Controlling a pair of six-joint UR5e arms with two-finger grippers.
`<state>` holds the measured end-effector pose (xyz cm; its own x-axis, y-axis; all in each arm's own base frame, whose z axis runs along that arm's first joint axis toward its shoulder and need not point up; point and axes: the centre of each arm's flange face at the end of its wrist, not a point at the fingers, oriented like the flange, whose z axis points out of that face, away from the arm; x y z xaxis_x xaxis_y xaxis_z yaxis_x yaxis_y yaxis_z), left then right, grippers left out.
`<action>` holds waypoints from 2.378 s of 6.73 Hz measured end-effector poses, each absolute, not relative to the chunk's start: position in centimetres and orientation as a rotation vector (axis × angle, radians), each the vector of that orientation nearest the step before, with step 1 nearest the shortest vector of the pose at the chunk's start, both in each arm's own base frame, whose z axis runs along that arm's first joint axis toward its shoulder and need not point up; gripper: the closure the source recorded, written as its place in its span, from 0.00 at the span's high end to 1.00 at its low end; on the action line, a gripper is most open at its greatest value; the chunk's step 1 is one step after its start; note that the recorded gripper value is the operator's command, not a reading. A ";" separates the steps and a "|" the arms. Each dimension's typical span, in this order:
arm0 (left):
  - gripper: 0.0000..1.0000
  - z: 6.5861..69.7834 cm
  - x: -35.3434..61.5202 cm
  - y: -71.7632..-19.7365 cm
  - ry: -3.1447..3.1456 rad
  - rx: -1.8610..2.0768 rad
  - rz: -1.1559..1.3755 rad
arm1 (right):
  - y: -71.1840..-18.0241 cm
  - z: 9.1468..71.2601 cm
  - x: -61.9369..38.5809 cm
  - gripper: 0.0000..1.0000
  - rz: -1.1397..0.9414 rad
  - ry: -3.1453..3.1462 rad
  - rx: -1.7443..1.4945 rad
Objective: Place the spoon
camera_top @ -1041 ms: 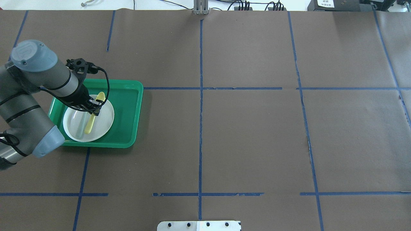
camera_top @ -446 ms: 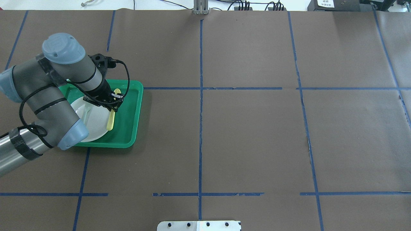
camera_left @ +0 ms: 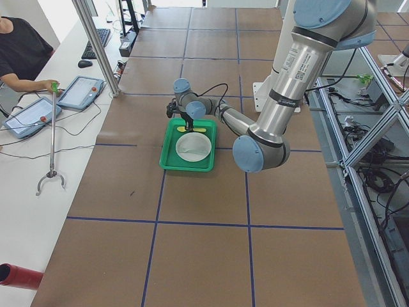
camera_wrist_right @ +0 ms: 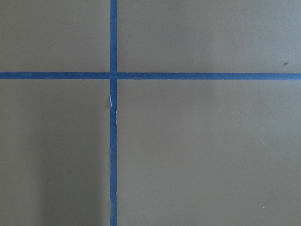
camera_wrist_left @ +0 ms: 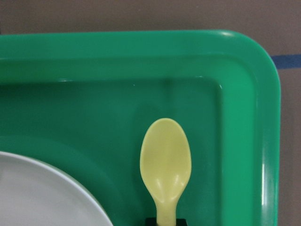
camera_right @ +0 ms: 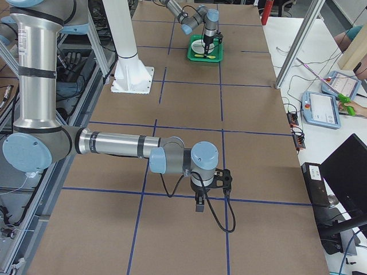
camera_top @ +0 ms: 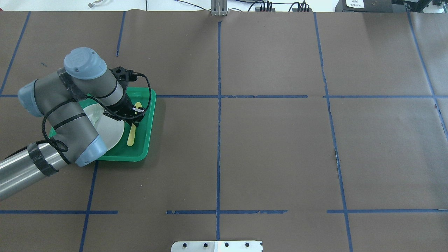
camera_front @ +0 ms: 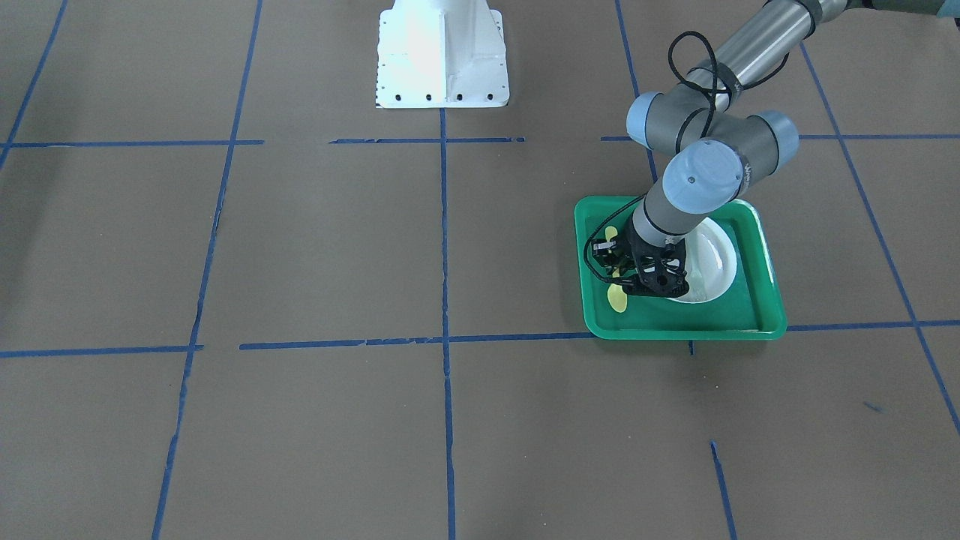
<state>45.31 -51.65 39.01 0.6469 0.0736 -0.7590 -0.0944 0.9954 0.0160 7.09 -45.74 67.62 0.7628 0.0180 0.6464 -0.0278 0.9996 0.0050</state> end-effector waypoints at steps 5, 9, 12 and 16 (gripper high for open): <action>0.80 34.7 32.4 -57.7 0.877 0.108 -0.038 | -45.7 67.6 7.1 1.00 0.025 -0.703 0.015; 0.81 47.1 7.0 -59.6 0.796 0.156 0.081 | -45.7 67.6 7.1 1.00 0.025 -0.703 0.015; 0.86 56.7 -8.1 -54.0 0.779 0.212 0.094 | -45.7 67.6 7.1 1.00 0.025 -0.703 0.015; 0.99 59.8 -9.3 -51.7 0.779 0.185 0.082 | -45.7 67.6 7.1 1.00 0.025 -0.703 0.015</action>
<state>-9.32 -51.70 59.79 0.7097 0.1412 -0.6902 -0.0049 0.9807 0.1956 7.09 -45.75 67.62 0.7628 0.0180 0.6464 -0.0278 0.9996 0.0051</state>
